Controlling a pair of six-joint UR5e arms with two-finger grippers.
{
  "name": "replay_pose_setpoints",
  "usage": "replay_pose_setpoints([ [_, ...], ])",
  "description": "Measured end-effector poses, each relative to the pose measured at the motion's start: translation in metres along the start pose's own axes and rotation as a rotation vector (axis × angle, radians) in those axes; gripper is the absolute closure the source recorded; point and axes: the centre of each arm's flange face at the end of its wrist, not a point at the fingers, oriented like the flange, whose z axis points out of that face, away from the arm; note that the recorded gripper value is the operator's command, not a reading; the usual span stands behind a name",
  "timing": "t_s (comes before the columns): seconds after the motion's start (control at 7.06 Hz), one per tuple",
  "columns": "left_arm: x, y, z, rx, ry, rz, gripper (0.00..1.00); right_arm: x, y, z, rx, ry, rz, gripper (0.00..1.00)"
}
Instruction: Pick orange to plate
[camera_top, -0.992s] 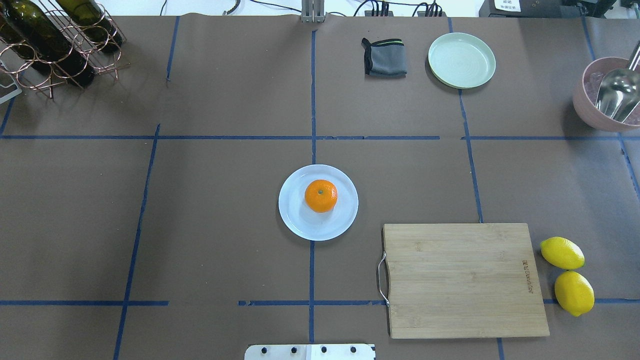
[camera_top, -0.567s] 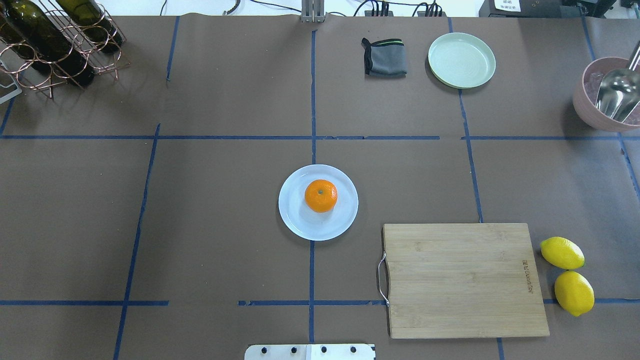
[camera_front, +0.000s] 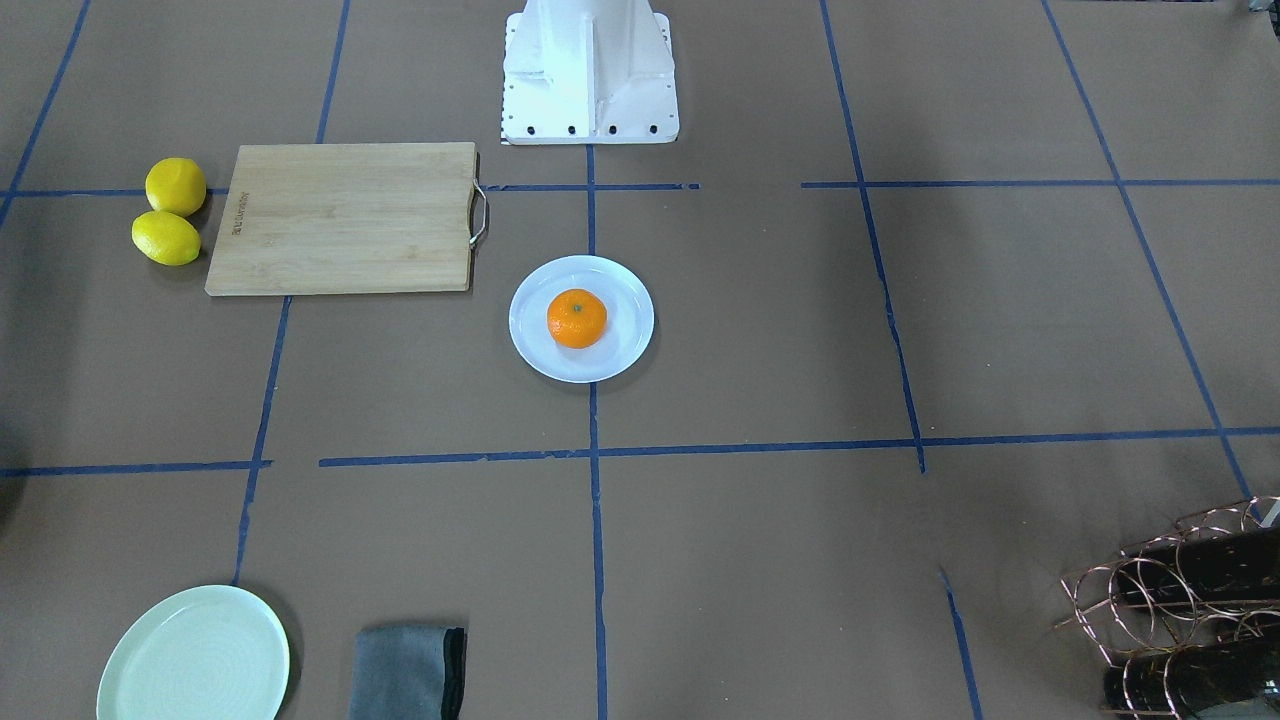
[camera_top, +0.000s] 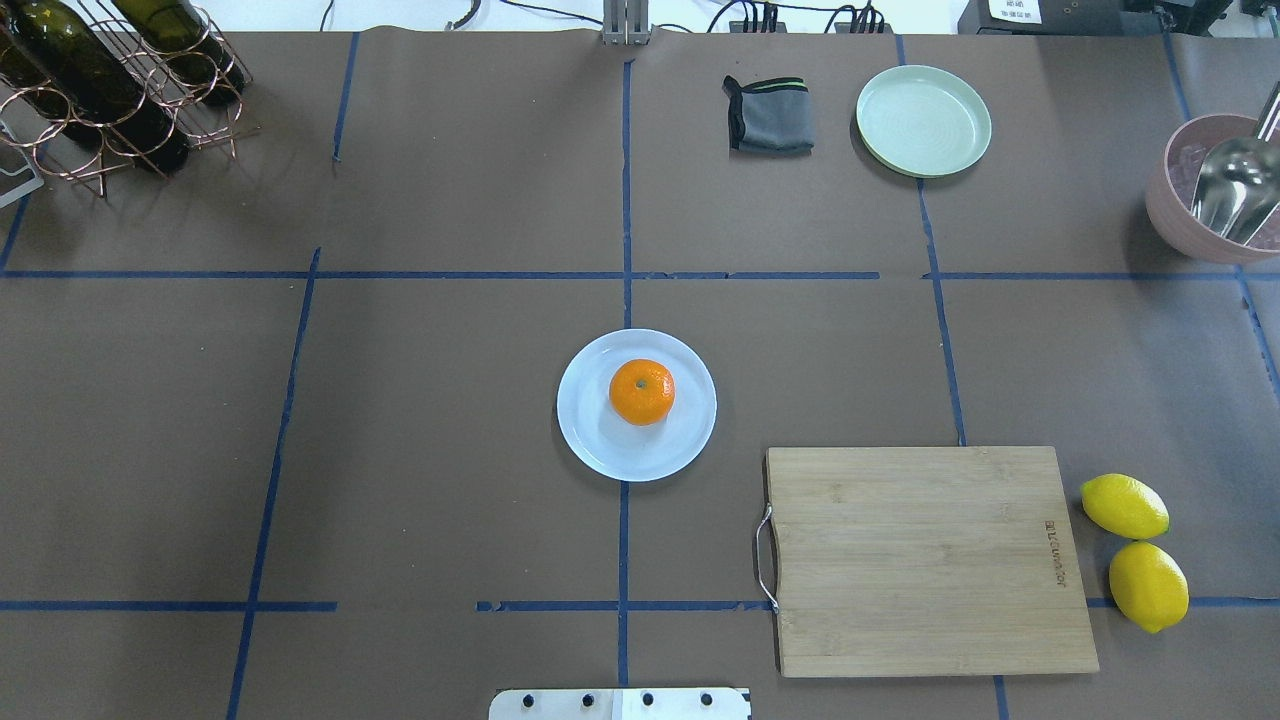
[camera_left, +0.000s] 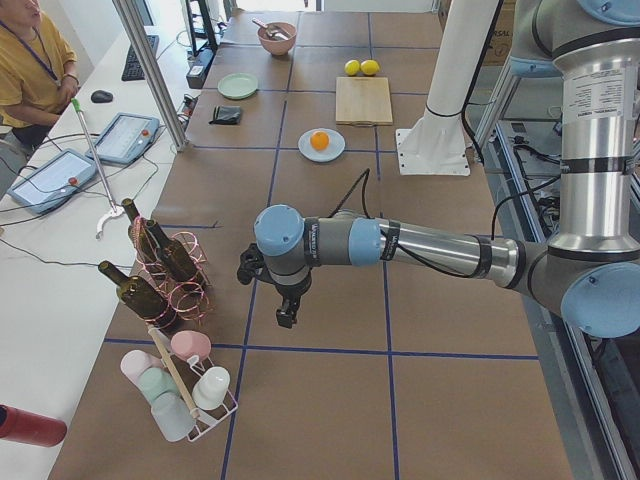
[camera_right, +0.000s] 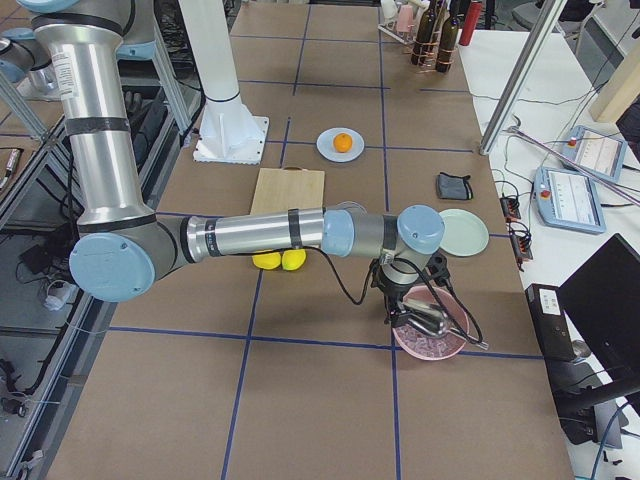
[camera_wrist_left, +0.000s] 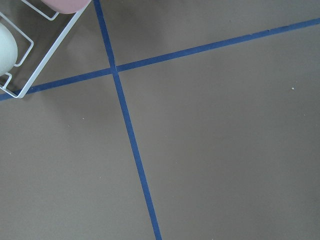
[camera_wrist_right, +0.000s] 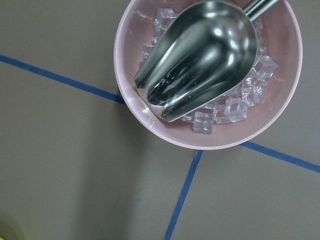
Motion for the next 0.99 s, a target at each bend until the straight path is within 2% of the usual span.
replay_pose_setpoints([
  [0.28, -0.006, -0.016, 0.0, 0.0, -0.009, -0.006, 0.0, -0.011, -0.006, -0.003, 0.003, -0.008, -0.012, 0.0],
  [0.71, -0.006, -0.014, -0.004, 0.01, -0.012, -0.139, 0.0, -0.008, 0.007, 0.017, 0.002, -0.008, 0.123, 0.0],
  [0.99, -0.016, -0.016, 0.005, 0.02, -0.013, -0.14, 0.0, -0.001, 0.026, 0.033, 0.01, 0.001, 0.157, 0.0],
])
